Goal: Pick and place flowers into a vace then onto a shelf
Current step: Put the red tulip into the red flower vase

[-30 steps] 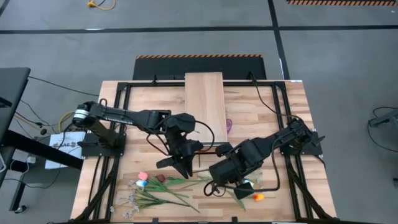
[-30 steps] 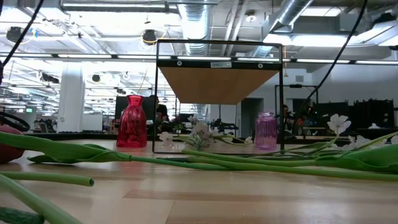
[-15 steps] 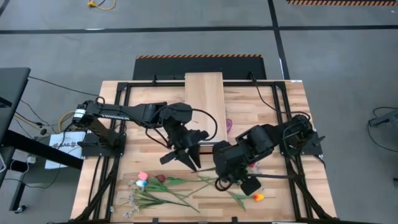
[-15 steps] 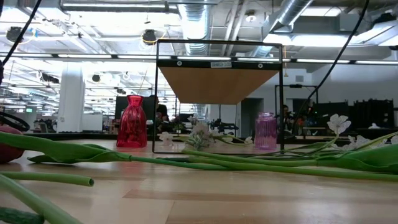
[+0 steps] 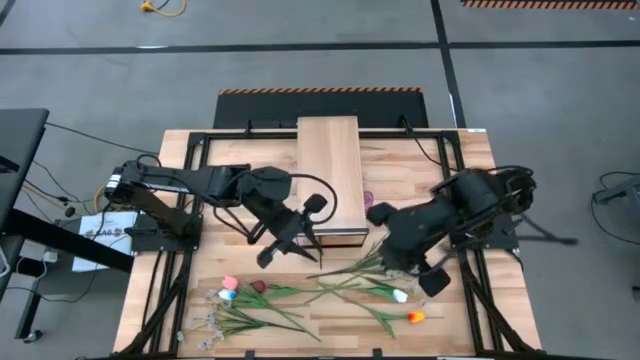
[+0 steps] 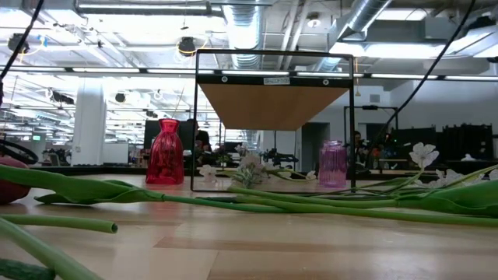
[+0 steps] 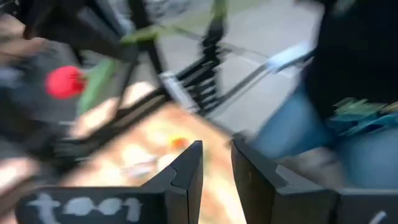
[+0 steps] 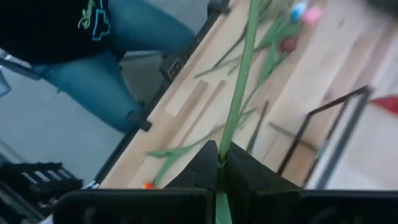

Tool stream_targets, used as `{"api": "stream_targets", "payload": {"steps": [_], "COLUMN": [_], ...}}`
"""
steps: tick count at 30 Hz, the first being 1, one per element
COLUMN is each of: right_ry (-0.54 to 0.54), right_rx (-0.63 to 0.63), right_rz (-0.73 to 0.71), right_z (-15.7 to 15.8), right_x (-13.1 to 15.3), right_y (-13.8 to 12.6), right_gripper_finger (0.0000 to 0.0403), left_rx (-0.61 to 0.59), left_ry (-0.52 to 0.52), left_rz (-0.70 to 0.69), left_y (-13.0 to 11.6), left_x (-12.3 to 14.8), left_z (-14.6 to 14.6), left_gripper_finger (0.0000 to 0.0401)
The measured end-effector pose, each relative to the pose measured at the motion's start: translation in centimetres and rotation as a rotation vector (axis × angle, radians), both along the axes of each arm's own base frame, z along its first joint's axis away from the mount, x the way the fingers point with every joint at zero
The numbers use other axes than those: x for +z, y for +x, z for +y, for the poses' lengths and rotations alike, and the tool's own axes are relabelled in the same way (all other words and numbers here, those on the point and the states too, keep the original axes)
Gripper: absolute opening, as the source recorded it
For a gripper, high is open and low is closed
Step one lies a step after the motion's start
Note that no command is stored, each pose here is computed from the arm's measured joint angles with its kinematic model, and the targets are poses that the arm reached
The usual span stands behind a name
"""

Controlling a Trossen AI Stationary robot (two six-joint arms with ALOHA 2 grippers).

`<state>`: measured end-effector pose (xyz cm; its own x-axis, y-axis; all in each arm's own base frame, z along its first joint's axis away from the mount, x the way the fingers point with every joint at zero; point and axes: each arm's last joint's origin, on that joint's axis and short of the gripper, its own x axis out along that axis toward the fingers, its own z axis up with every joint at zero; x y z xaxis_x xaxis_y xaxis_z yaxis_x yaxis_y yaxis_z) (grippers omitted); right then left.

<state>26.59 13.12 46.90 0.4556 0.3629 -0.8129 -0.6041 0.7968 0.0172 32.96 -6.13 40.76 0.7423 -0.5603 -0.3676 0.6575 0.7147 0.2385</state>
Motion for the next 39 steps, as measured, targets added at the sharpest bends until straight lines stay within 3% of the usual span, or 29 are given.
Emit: {"api": "stream_targets", "payload": {"steps": [6,11,20,27,39], "right_ry": [0.016,0.052,0.097,0.094,0.125], "right_rx": [0.042,0.077,0.116,0.11,0.082], "right_rz": [-0.253,-0.371,-0.387,-0.417,-0.469], "right_z": [-2.0,-2.7,-2.7,-3.0,-4.5], "right_x": [2.8,4.0,3.9,3.9,4.3], "right_y": [-0.7,-0.5,0.5,1.1,2.1], "right_gripper_finger": [0.0004,0.0012,0.0007,0.0008,0.001], "left_rx": [0.102,0.129,0.19,0.126,0.092], "left_ry": [0.177,0.132,0.027,-0.093,-0.141], "left_rz": [-0.218,-0.371,-0.595,-0.638,-0.617], "left_y": [0.5,0.7,0.6,0.3,0.6], "left_x": [1.1,2.7,5.3,6.1,5.9], "left_z": [-0.6,-0.7,-0.6,-0.7,-1.0], "left_gripper_finger": [0.0075,0.0075,0.0074,0.0074,0.0075]}}
